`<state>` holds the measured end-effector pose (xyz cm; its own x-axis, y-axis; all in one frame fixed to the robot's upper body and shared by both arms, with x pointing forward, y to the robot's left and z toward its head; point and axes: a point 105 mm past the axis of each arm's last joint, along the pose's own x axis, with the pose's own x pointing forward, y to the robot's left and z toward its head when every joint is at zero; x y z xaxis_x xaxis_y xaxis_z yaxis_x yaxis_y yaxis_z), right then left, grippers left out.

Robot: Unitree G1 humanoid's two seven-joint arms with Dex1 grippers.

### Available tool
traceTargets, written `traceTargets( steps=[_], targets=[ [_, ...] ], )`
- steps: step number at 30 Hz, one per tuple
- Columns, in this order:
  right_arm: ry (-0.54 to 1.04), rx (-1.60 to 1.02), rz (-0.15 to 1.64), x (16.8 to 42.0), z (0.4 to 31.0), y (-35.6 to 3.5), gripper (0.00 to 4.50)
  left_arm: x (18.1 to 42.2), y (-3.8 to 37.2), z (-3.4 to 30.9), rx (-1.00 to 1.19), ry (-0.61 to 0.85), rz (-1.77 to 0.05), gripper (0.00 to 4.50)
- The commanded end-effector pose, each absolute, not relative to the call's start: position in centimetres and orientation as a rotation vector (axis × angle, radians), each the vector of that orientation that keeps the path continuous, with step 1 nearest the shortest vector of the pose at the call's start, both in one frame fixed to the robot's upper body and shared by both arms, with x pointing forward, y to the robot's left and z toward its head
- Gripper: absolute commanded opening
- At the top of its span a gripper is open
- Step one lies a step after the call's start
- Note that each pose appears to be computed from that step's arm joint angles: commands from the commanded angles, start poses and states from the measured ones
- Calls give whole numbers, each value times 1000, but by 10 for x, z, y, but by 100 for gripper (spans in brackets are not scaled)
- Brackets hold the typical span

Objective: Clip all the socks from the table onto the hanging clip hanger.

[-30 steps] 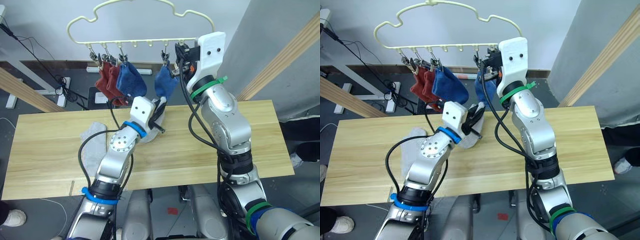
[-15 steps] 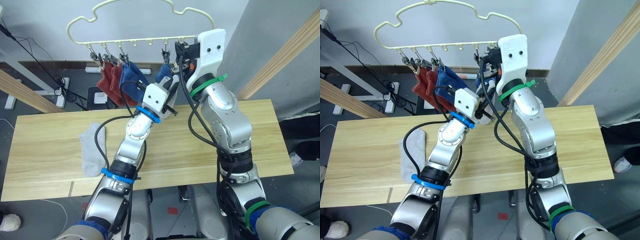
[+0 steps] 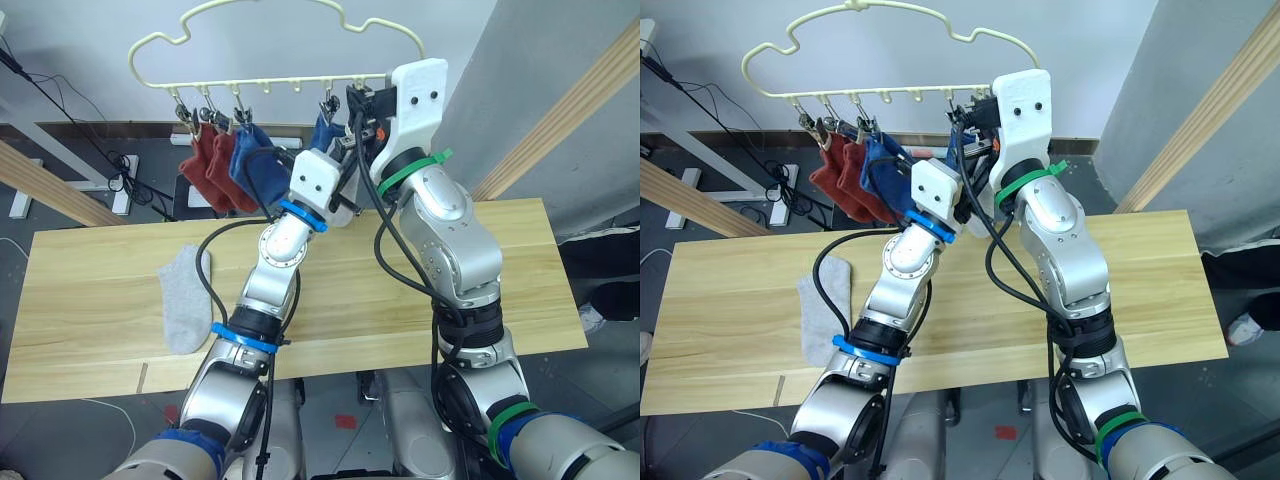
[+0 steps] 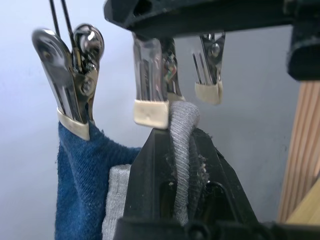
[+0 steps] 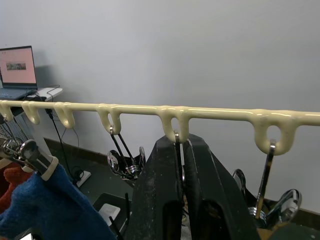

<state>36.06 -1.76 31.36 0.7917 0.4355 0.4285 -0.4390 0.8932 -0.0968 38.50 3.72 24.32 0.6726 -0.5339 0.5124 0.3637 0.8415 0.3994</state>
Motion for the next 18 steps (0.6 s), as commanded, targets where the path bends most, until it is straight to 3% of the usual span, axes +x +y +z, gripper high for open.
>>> traceTargets(
  steps=[1,9,16,18],
  targets=[
    [-515,21,489,348,325,-15,0,377,32,260,245,-728,-511,4],
    [-509,38,494,348,324,-15,0,377,32,259,234,-721,-508,4],
    [-489,65,507,348,322,-14,220,379,32,260,235,-718,-503,4],
    [-485,65,504,348,322,-14,221,379,32,260,238,-714,-502,4]
  ],
)
